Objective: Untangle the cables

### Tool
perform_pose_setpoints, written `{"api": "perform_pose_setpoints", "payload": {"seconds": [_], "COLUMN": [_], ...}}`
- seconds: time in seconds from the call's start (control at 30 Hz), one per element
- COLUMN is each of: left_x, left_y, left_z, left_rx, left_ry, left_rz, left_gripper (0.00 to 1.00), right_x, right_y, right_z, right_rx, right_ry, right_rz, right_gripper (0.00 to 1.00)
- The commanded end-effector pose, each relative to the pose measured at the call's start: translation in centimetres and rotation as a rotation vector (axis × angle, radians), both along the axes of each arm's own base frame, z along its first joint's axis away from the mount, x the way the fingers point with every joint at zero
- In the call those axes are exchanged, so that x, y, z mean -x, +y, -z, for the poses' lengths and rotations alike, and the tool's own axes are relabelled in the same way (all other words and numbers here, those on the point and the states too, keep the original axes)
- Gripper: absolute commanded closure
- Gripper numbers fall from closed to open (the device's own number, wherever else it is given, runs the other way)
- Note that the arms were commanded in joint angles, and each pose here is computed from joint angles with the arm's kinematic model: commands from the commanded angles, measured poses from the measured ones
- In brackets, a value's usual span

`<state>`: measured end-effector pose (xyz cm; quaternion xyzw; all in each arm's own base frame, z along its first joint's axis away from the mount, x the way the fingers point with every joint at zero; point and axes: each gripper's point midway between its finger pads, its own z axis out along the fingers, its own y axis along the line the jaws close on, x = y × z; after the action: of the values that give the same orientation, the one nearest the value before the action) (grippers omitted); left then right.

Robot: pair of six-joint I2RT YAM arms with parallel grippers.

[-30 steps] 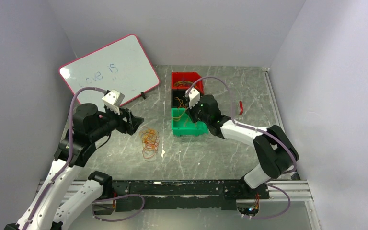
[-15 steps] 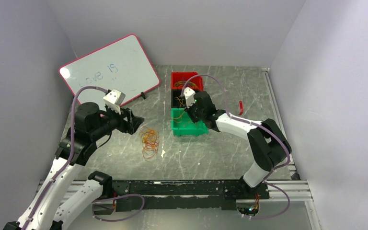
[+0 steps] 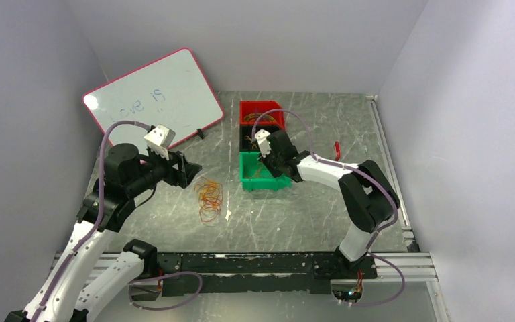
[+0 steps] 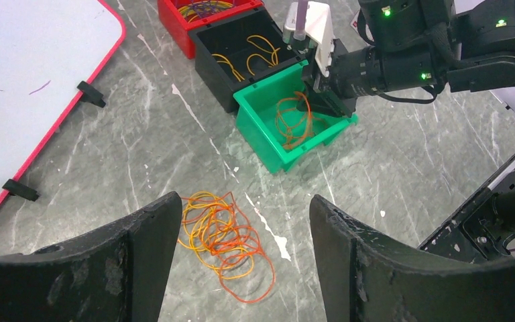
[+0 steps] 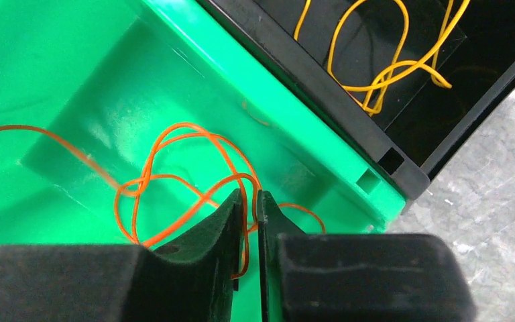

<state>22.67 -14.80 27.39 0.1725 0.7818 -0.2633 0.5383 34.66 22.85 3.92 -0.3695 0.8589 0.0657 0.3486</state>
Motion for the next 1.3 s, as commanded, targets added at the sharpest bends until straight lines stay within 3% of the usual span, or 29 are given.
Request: {"api": "perform_pose_setpoints", "payload": {"seconds": [0.0, 0.13, 0.37, 0.73, 1.03, 1.27], "left_x": [-0.3, -0.3, -0.4, -0.8, -0.8, -0.9], "left_y": [0.5, 0.5, 0.4, 0.2, 0.1, 0.0], "left_z": [-0.6, -0.5, -0.3, 1.3, 1.2, 1.6], "left_rx": [0.007, 0.007, 0.008, 0.014, 0.017, 0.019], "left_ry": [-0.023, -0.022, -0.015, 0.041, 0.043, 0.054], "left_rz": [-0.031, -0.033, -0.030, -0.046, -0.040, -0.038], "left_gripper": [0.26, 0.26, 0.26, 0.25, 0.25, 0.25], "right_x": [-0.6, -1.3, -1.3, 1.0, 3.7, 4.1], "right_y": [0.1, 0.9, 1.1, 1.5, 1.6, 2.2], "right_z": [-1.2, -4.1, -7.9, -10.8, -6.8, -7.6], "right_rx": [-0.004, -0.054, -0.094, -0.187, -0.066, -0.123], "right_ry": [-0.027, -0.078, -0.126, -0.124, 0.154, 0.174], "right_rz": [0.006, 0.003, -0.011, -0.056, -0.142, -0.118], "right_gripper": [0.78, 0.64, 0.53, 0.50, 0.50, 0.44]}}
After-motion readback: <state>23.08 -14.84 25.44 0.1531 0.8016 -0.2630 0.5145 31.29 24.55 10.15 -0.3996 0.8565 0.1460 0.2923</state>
